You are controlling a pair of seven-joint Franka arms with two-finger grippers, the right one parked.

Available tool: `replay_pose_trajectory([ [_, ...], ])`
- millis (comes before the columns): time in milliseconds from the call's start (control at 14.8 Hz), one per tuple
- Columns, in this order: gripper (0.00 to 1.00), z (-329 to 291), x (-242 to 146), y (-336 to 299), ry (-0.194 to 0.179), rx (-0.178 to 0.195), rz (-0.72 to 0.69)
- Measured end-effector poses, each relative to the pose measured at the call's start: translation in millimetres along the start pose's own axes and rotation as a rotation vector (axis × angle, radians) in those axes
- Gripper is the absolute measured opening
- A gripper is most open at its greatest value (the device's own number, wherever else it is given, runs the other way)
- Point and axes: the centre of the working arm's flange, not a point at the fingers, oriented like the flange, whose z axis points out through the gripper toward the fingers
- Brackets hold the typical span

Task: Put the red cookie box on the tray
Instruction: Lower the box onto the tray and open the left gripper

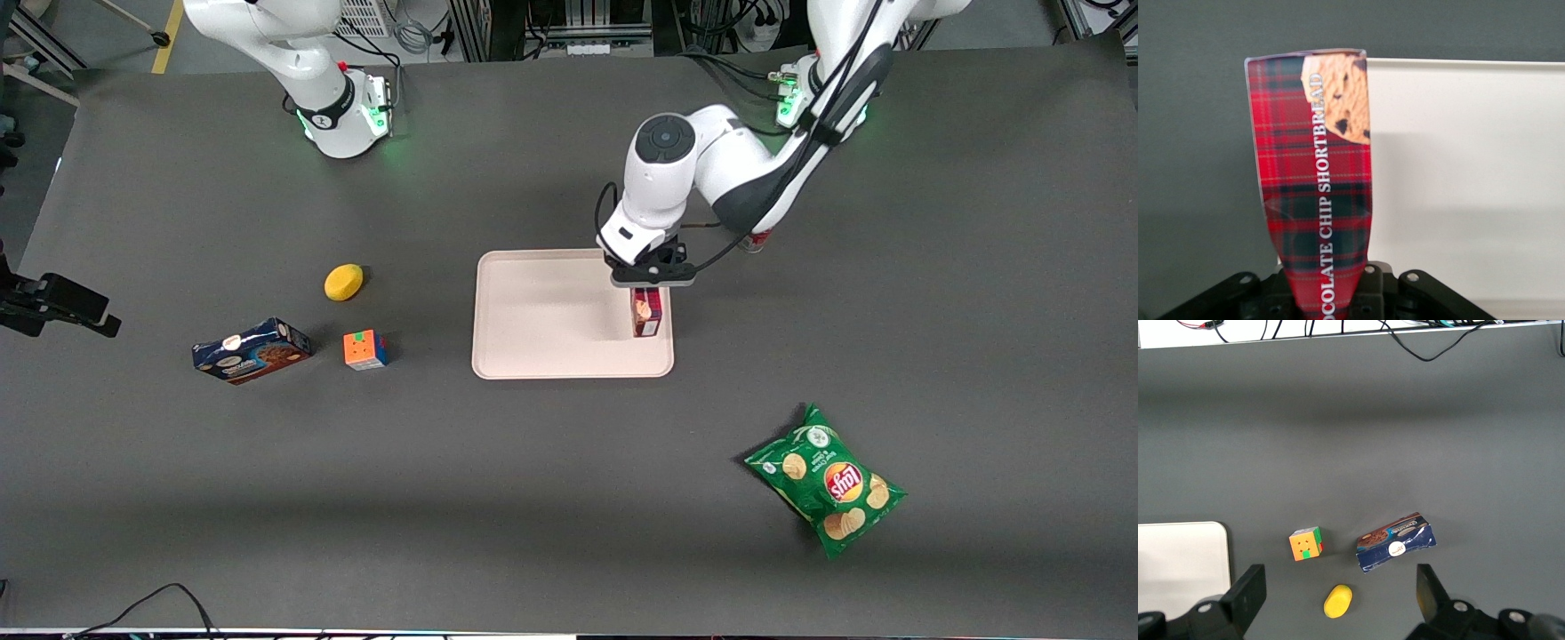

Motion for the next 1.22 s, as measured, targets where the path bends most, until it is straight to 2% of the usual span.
replay_pose_trajectory([
  [136, 0.24, 24.6, -1.6, 0.1, 0.016, 0.014, -0.002],
  [407, 0.24, 58.7, -1.2, 1.6, -0.004, 0.024, -0.019],
  [542, 0.24, 66.4, 1.9, 3.3, -0.012, 0.019, -0.019],
  [949, 0.24, 73.3, 19.6, 1.6, 0.016, 0.020, -0.012],
  [1220, 0.25, 85.8, 32.0, -0.7, 0.012, 0.017, -0.020],
])
